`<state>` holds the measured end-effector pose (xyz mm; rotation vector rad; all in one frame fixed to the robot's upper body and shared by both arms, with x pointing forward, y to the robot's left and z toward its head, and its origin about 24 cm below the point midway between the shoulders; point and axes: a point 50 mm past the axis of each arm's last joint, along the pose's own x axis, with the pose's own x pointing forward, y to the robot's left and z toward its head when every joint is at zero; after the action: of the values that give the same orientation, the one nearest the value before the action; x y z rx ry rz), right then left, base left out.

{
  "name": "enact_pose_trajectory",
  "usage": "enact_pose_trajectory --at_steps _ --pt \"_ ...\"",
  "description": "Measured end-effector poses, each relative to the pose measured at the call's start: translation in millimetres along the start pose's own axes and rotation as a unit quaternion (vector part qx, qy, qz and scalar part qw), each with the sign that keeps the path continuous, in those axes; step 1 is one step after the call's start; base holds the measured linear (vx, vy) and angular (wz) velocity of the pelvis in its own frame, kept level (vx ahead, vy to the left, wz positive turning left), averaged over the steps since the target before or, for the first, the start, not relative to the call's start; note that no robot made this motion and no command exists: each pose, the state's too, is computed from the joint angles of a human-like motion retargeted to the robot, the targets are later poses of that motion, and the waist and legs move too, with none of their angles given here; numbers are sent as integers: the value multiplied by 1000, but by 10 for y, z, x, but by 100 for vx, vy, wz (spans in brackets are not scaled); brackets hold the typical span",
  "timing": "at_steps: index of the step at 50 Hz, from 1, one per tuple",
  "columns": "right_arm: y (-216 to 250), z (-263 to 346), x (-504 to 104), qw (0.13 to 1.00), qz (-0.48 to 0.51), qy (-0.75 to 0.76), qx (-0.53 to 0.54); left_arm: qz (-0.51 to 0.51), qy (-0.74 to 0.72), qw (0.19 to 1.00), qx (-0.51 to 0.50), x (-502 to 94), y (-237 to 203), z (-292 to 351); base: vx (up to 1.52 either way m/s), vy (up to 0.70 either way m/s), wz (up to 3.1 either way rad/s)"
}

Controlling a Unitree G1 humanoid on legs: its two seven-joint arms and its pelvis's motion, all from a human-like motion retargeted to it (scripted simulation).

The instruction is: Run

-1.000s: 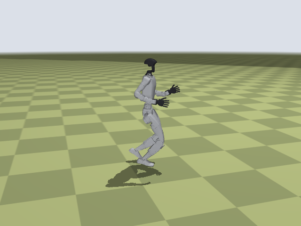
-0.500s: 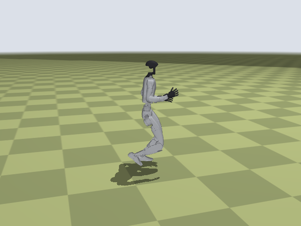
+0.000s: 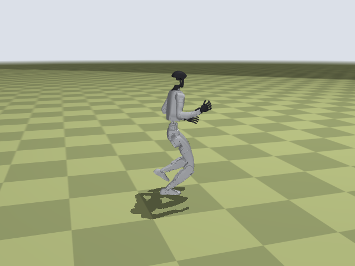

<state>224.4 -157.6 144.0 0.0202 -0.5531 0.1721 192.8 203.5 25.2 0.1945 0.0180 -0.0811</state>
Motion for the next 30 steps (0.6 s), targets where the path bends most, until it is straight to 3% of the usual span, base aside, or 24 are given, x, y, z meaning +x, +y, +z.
enact_pose_trajectory --at_steps 6,13,20,25,30 --pt "80 320 313 993 -10 -103 62 8 22 1000 -19 -243 144 -36 17 10 25" --pt "71 -197 -165 997 13 54 51 -18 -130 991 -41 117 -17 552 13 12 71" --pt "9 -578 -643 978 47 201 33 20 -377 921 94 557 52 1642 13 5 61" --pt "103 -441 -550 982 55 163 83 -8 -314 948 47 514 -38 1311 14 -6 38" --pt "188 200 82 993 43 -57 93 -56 -147 987 45 237 -47 610 3 -3 1"
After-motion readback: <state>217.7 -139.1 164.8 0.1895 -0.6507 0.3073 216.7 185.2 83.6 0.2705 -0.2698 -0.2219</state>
